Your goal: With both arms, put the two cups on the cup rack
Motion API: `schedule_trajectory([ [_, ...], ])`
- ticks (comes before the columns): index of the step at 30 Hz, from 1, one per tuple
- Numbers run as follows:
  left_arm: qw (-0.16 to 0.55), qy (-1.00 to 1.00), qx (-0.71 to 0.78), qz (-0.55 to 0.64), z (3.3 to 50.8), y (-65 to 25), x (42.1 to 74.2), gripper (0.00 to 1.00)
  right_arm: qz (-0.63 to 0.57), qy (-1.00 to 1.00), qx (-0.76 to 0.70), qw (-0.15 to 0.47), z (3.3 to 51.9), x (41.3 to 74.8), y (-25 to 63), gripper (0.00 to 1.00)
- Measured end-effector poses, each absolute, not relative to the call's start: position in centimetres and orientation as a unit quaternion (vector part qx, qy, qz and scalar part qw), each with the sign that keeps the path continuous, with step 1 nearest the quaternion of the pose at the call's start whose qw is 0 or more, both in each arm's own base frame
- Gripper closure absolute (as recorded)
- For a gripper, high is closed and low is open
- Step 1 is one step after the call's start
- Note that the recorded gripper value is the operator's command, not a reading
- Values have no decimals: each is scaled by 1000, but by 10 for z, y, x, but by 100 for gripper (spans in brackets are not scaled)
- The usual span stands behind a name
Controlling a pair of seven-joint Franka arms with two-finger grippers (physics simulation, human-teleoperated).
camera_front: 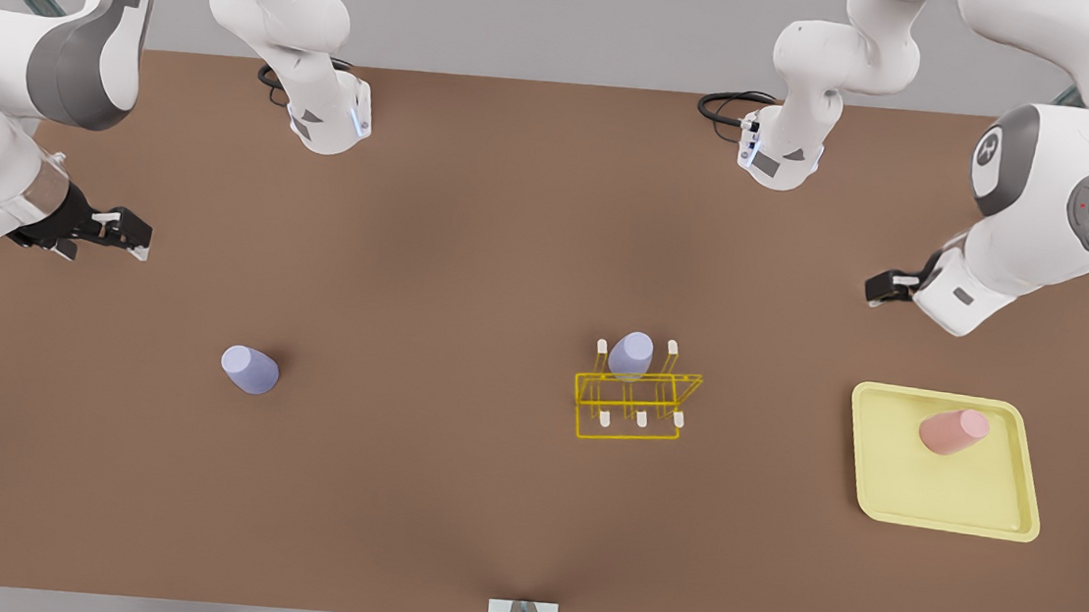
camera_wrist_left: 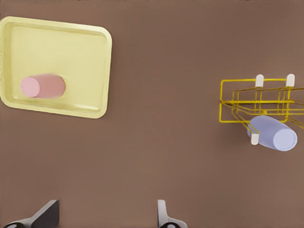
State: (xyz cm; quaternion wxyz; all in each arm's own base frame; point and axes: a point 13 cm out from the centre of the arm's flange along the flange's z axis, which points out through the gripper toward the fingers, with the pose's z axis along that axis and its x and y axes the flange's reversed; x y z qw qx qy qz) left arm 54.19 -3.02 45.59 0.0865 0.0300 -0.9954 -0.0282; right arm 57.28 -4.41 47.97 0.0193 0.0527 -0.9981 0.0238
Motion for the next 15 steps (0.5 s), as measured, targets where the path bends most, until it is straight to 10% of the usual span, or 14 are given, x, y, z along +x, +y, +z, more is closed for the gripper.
schedule_trajectory([
  [15, 100, -989, 111, -13, 223, 194, 636, 0, 19, -995, 86, 48, 229, 656, -20, 0],
])
